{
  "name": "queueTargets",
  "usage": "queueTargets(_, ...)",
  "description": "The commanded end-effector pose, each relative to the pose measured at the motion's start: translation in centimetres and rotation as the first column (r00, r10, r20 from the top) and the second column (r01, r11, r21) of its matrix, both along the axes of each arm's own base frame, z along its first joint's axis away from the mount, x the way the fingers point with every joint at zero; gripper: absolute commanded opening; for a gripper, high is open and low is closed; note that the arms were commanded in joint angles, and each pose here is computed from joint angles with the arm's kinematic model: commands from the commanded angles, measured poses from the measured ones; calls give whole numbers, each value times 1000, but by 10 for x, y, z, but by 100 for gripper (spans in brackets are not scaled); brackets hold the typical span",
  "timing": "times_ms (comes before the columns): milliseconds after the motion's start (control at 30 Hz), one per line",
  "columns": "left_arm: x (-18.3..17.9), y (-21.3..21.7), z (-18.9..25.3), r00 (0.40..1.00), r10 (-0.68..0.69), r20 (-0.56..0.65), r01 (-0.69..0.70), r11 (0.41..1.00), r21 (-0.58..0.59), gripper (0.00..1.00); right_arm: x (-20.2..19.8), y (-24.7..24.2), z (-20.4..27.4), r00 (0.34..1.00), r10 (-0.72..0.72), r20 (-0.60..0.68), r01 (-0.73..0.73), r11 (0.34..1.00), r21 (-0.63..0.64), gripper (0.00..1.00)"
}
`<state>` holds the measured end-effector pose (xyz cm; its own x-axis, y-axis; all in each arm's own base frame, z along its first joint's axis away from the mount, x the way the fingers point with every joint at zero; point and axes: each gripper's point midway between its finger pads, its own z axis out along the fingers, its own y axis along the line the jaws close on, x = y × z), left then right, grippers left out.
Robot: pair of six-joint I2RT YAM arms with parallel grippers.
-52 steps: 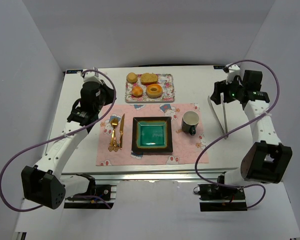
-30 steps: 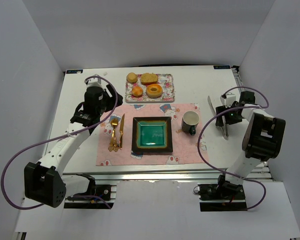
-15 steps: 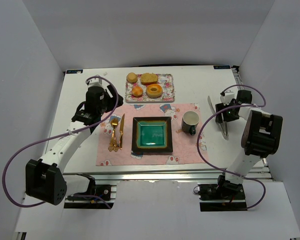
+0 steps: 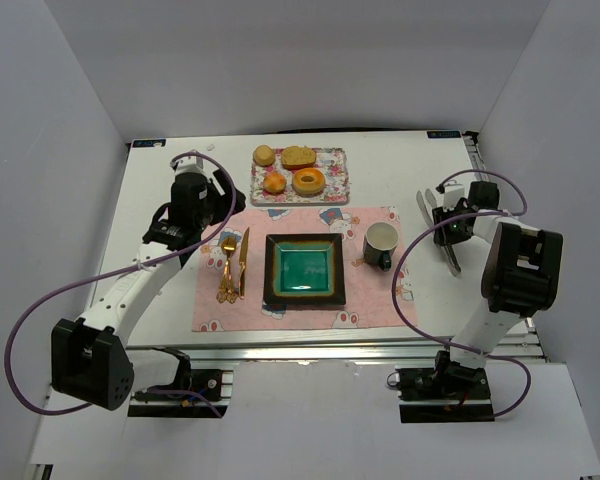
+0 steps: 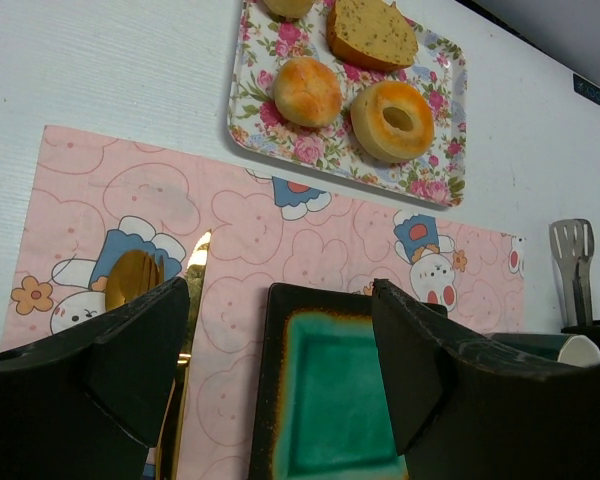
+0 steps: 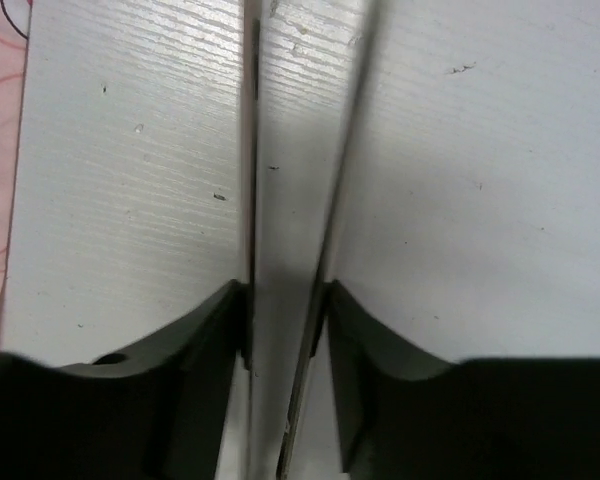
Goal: Place the bread
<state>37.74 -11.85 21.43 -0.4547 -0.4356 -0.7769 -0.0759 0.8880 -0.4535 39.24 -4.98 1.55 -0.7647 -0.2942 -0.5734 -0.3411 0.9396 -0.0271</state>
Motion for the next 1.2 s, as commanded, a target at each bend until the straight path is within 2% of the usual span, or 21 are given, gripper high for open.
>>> queueTargets(0, 1, 1, 17, 999, 1, 36, 0, 1000, -14, 83, -29, -6, -27, 993, 3, -118, -8, 999, -43, 40)
queueTargets(33, 0, 2, 20, 999, 2, 42, -1, 1000, -17, 83, -26, -5, -24, 994, 6, -109, -11, 999, -41, 36)
queueTargets(67, 0, 2, 20, 999, 2, 43, -2, 1000, -19, 83, -24, -4, -19, 995, 9, -97, -12, 999, -33, 25)
queueTargets(167, -1, 3, 28, 998, 10, 61, -9, 1000, -26, 83, -6, 3, 15, 999, 43, 0, -43, 999, 0, 10)
queueTargets(233, -1, 4, 34, 997, 16, 72, -14, 999, -32, 83, 6, 10, 47, 995, 72, 76, -73, 997, 14, 9)
queueTargets(367, -1, 4, 44, 995, 18, 97, -14, 999, -46, 83, 33, 38, 122, 964, 160, 210, -181, 980, 80, 23)
queueTargets(467, 0, 4, 50, 994, 23, 111, -17, 998, -55, 83, 45, 67, 164, 927, 232, 293, -266, 961, 80, 33)
queueTargets(700, -1, 6, 56, 992, 30, 123, -23, 998, -59, 83, 56, 152, 222, 849, 356, 391, -421, 902, 94, 41)
queueTargets(967, -9, 14, 65, 988, 59, 144, -50, 997, -65, 83, 54, 223, 246, 763, 479, 435, -564, 821, 86, 43)
queueTargets(1167, -17, 20, 65, 986, 82, 147, -73, 995, -64, 83, 44, 279, 228, 681, 604, 414, -670, 742, 18, 44)
